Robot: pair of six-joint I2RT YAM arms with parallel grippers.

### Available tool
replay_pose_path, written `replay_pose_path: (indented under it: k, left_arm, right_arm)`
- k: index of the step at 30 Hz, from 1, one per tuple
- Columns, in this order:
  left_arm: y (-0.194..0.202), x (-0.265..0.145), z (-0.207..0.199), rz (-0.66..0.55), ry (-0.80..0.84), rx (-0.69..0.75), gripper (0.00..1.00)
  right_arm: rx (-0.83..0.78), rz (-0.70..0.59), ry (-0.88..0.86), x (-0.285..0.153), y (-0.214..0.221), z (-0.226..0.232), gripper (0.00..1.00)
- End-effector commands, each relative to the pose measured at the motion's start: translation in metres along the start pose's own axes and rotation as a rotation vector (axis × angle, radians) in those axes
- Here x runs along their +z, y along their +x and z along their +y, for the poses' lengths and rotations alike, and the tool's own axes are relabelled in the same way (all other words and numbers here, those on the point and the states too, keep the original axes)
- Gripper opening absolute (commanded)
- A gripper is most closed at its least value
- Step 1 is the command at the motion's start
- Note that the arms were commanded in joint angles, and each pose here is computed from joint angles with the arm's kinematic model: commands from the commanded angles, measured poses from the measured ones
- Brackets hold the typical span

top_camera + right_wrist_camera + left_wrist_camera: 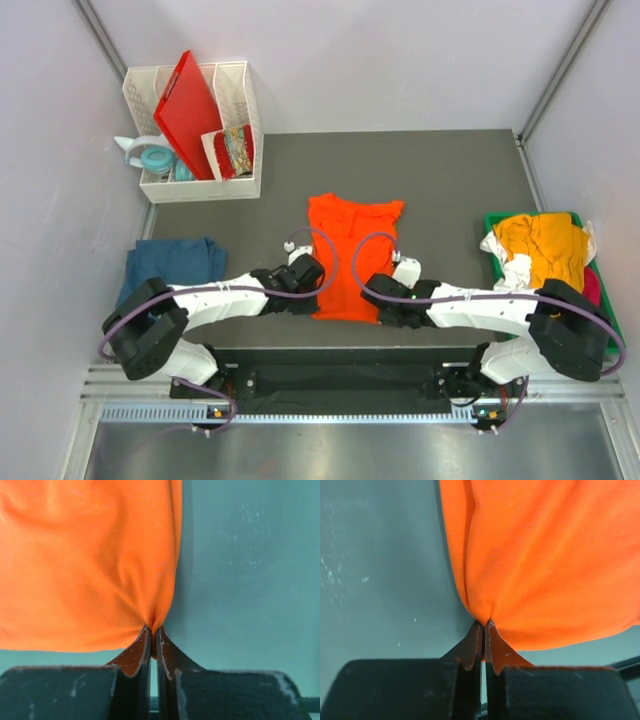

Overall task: Fold and stack the t-shirts
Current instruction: Grab one side of the 2/3 rectangular tshirt with both arms, then fold the long partially folded tshirt into a neat square

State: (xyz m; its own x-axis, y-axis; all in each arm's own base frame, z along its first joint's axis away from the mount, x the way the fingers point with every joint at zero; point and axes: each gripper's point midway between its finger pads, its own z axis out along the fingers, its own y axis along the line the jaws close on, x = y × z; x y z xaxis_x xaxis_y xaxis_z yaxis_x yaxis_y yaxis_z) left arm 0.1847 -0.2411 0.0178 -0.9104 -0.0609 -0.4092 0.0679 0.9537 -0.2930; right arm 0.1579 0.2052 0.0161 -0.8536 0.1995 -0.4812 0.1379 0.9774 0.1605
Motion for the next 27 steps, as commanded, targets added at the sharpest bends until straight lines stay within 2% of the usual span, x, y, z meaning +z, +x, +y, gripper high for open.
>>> replay_pose_path:
  k: [1,10,16,21,27]
  left_arm:
    - [0.04,-0.01,0.038,0.118,-0.097,0.031,0.0]
    - [-0.014,-0.072,0.002,-0.095,0.039,0.063,0.0]
    - [-0.055,-0.1,-0.023,-0.202,0.063,0.069,0.0]
    - [-0.089,-0.11,-0.036,-0.32,0.054,0.076,0.0]
    - [-0.136,-0.113,-0.043,-0.459,0.008,0.082,0.0]
  right_arm:
    - [-0.09,0.104,0.088,-0.007,0.03,-0.032,0.0]
    - [-0.1,-0.075,0.04,-0.045,-0.015,-0.002,0.0]
    - [-0.107,-0.181,0.016,-0.074,-0.055,0.019,0.0]
    - [-0.085,-0.246,0.026,-0.087,-0.087,0.024,0.0]
    - [-0.042,-0.314,0.051,-0.083,-0.136,0.019,0.0]
